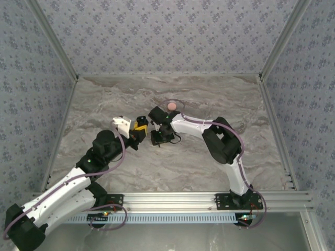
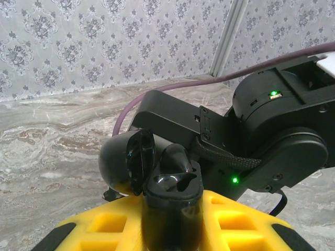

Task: Insert the wireless bluetooth earbuds into the charging case

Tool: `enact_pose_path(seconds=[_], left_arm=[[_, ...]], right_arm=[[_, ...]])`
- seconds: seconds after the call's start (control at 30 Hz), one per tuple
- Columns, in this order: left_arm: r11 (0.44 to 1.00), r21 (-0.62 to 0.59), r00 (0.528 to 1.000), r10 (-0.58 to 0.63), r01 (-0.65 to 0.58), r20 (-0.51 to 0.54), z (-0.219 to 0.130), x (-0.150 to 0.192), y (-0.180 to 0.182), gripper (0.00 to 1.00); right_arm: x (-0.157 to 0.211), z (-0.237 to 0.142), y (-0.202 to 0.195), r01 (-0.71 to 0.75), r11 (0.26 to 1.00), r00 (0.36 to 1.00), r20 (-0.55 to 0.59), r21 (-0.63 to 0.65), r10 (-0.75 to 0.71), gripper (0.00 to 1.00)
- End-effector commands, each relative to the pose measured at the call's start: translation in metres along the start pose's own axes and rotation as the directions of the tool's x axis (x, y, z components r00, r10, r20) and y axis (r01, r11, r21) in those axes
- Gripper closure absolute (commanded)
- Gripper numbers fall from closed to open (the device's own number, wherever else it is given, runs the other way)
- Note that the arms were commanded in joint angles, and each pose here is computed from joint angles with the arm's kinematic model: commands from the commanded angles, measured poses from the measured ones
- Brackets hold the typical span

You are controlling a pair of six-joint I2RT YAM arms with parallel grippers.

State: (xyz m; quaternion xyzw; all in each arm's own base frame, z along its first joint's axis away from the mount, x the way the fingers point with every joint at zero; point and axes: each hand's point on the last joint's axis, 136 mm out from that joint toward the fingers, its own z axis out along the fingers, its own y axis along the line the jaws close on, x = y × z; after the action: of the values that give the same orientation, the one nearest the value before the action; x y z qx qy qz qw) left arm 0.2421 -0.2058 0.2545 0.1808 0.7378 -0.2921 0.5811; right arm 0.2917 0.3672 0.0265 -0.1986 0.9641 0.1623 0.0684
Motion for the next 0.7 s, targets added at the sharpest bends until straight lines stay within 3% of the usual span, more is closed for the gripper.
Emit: enact_pose_path(seconds=[0.0,0.33,0.67], left_arm=[[1.000,-0.005,0.999,0.006,-0.006,0.043,-0.004,-0.012,-0.001,0.75],[1.000,-0.005,0.999,0.002,-0.002,0.046,-0.004,-0.011,-0.001,0.75],[1.000,0.000,0.999,0.000,0.000,0.041,-0.003,-0.011,-0.002,0.76]], right_arm=[[0.011,0.010,-0.009,-0.002,0.997,0.998,-0.055,0.080,0.006,0.68],[0.021,0.018,-0.018,0.033,0.984,0.996,-0.093,0.175,-0.017,0.76],[0.020,-0.009,-0.049,-0.016,0.975,0.999,-0.044,0.221,0.026,0.80]])
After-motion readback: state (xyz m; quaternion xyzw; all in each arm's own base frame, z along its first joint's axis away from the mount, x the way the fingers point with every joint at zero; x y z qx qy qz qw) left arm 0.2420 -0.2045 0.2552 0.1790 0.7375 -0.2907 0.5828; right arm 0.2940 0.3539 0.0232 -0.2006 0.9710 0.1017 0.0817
